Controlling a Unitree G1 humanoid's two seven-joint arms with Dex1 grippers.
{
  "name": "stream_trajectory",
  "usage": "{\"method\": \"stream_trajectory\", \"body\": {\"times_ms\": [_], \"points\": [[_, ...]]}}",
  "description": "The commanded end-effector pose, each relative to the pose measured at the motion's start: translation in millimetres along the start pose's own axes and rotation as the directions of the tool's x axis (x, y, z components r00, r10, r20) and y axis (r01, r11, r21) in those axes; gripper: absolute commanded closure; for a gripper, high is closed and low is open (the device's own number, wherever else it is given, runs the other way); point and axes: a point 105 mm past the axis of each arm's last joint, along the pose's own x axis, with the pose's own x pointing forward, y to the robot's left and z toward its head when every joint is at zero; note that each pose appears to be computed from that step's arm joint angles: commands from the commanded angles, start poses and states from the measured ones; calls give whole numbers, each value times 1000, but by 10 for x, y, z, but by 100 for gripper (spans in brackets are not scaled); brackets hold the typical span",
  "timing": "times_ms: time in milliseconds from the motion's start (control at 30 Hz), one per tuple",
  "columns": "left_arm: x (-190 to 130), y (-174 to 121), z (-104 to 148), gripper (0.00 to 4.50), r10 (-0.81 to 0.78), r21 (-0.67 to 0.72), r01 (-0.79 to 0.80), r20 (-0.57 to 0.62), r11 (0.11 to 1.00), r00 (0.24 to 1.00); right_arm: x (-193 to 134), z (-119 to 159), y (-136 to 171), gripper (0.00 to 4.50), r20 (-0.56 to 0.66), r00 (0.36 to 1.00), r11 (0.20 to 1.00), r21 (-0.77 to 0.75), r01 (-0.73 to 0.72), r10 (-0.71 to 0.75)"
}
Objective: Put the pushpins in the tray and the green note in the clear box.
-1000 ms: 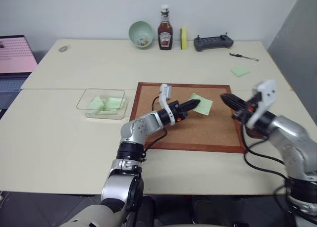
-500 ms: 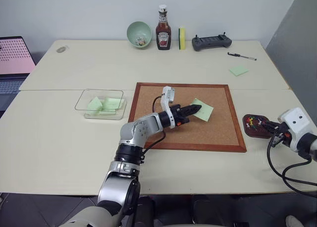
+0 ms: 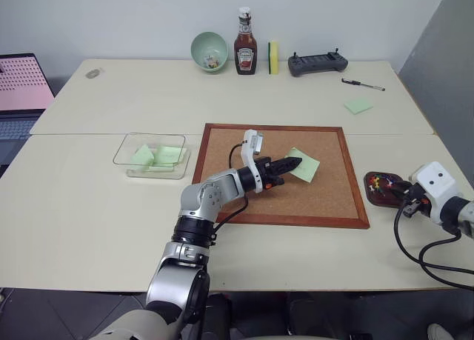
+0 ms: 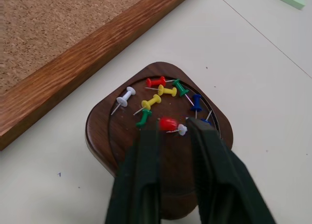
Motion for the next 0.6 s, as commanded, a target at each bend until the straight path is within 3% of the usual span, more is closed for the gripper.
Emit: {"method": "stream_trajectory", "body": {"times_ms": [33, 267, 500, 600], "points": [[28, -84, 73, 450, -26, 38, 25, 17, 999, 1000, -42, 141, -53, 258, 31, 999, 1000, -19, 16, -16], [6, -92, 189, 450, -14, 60, 11, 50, 998, 999, -123, 369, -44, 109, 114, 993, 1000, 2, 5, -5], [-263, -165, 687, 450, 132, 284, -184, 191, 941, 973, -131, 1028, 273, 109, 362, 915, 984, -71, -164, 179], [-546, -146, 919, 450, 254, 363, -352, 290, 863, 923, -67, 1314, 476, 109, 456, 844, 959, -101, -266, 282]]}}
